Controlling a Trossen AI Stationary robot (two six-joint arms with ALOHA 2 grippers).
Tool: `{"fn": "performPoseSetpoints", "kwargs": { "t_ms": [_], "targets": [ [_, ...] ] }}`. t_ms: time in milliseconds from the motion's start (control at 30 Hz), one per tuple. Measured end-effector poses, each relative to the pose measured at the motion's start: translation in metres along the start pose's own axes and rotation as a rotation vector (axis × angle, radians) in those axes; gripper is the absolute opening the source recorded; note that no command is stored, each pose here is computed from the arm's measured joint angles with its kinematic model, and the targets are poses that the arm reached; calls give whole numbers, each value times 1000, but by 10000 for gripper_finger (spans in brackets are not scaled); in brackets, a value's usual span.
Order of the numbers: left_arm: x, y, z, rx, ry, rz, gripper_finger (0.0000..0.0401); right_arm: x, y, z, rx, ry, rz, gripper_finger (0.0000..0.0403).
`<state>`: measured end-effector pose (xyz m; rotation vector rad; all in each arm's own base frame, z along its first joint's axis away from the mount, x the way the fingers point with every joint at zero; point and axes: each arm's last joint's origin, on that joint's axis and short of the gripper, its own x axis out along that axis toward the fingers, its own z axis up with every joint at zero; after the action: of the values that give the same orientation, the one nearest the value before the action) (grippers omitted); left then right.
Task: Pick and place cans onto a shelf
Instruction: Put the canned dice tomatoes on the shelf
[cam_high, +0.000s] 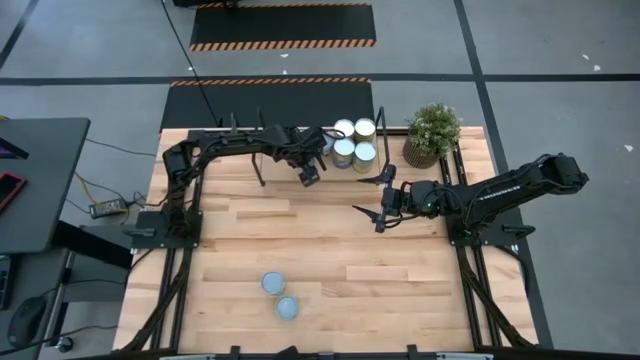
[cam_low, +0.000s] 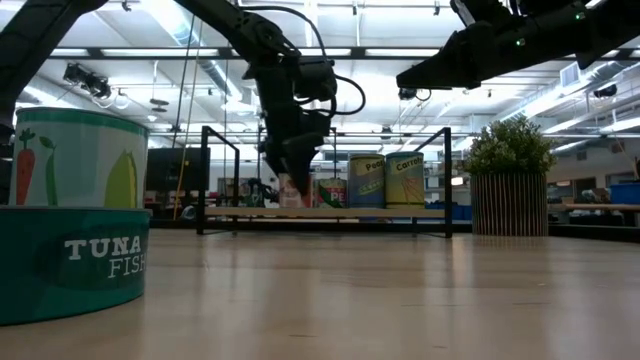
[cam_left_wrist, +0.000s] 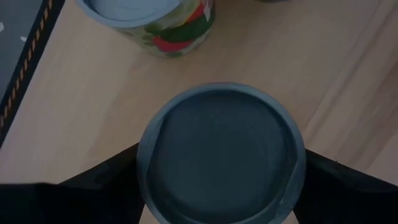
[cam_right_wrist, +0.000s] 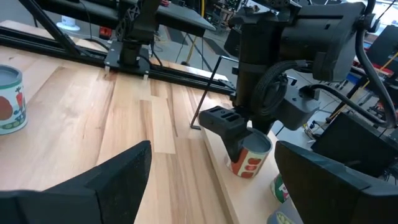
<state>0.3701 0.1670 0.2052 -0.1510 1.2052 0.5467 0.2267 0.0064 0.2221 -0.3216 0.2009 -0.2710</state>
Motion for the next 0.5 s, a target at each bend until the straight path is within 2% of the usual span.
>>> {"fn": "performPoseSetpoints", "kwargs": {
  "t_ms": [167,500],
  "targets": [
    [0,-1,0,-41,-5,-1,316,0,0,0,0,0,0,348],
    [-1,-4,1,-40,-10,-10,316,0,0,0,0,0,0,348]
  ]
}}
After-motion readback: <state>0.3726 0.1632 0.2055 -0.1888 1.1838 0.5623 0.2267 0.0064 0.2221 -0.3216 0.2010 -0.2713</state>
